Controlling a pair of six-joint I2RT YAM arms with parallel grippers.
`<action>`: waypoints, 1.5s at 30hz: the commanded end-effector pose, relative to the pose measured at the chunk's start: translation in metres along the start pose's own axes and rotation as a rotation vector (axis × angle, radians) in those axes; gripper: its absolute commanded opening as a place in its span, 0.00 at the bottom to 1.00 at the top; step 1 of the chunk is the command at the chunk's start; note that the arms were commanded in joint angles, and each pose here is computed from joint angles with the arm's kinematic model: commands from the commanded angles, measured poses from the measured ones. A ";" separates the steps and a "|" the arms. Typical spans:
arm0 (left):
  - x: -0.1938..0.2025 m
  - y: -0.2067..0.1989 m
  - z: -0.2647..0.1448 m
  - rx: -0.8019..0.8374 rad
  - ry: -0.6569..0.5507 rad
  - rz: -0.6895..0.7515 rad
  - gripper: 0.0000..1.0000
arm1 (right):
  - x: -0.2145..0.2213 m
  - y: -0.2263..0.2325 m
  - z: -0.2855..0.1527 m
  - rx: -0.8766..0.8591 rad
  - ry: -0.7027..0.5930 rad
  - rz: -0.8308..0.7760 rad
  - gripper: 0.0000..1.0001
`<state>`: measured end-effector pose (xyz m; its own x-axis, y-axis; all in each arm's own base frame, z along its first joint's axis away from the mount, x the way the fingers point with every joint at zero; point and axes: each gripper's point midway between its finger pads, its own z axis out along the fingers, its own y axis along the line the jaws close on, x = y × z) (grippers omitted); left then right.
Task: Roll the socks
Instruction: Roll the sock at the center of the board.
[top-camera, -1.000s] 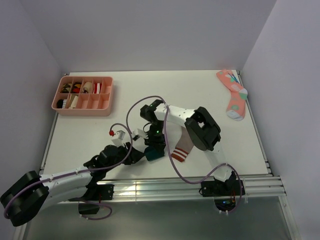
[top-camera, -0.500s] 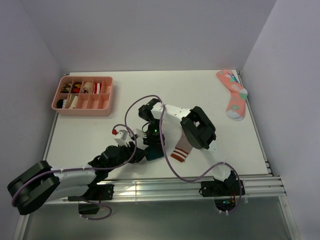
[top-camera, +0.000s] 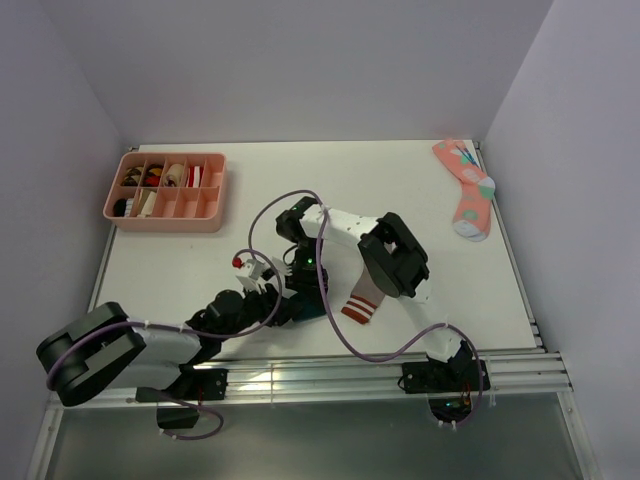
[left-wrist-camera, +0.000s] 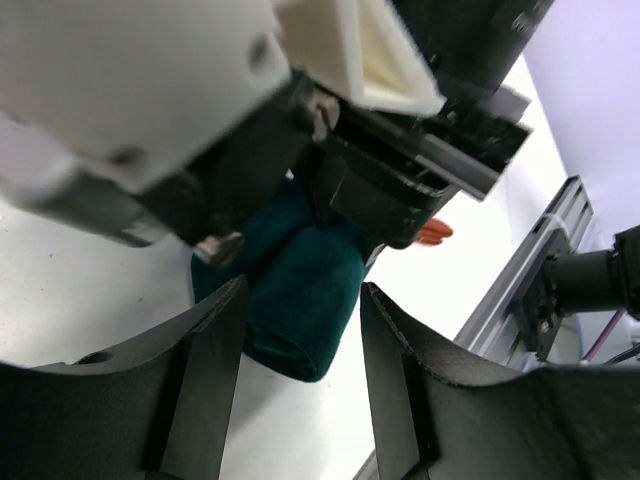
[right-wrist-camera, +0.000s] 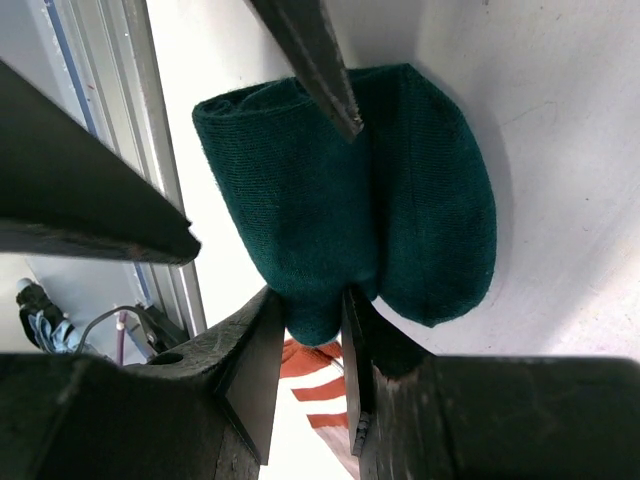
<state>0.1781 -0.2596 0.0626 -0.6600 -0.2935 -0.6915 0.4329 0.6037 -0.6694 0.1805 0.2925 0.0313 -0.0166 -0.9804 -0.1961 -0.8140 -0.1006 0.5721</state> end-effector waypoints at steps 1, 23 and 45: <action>-0.005 -0.019 0.008 0.077 -0.002 0.041 0.54 | -0.010 -0.016 0.007 0.034 -0.007 -0.036 0.34; 0.026 0.002 0.012 -0.012 0.121 0.009 0.00 | -0.031 -0.027 0.004 0.112 -0.111 0.018 0.40; 0.047 0.051 0.003 -0.295 0.188 -0.087 0.00 | -0.040 -0.028 -0.061 0.234 -0.442 0.059 0.61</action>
<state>0.1894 -0.2660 0.0386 -0.7277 -0.3156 -0.6090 0.2764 0.6776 -0.6815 0.2238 0.3104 0.0451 -0.2812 -0.8785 -0.3861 -0.8839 0.0804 0.4608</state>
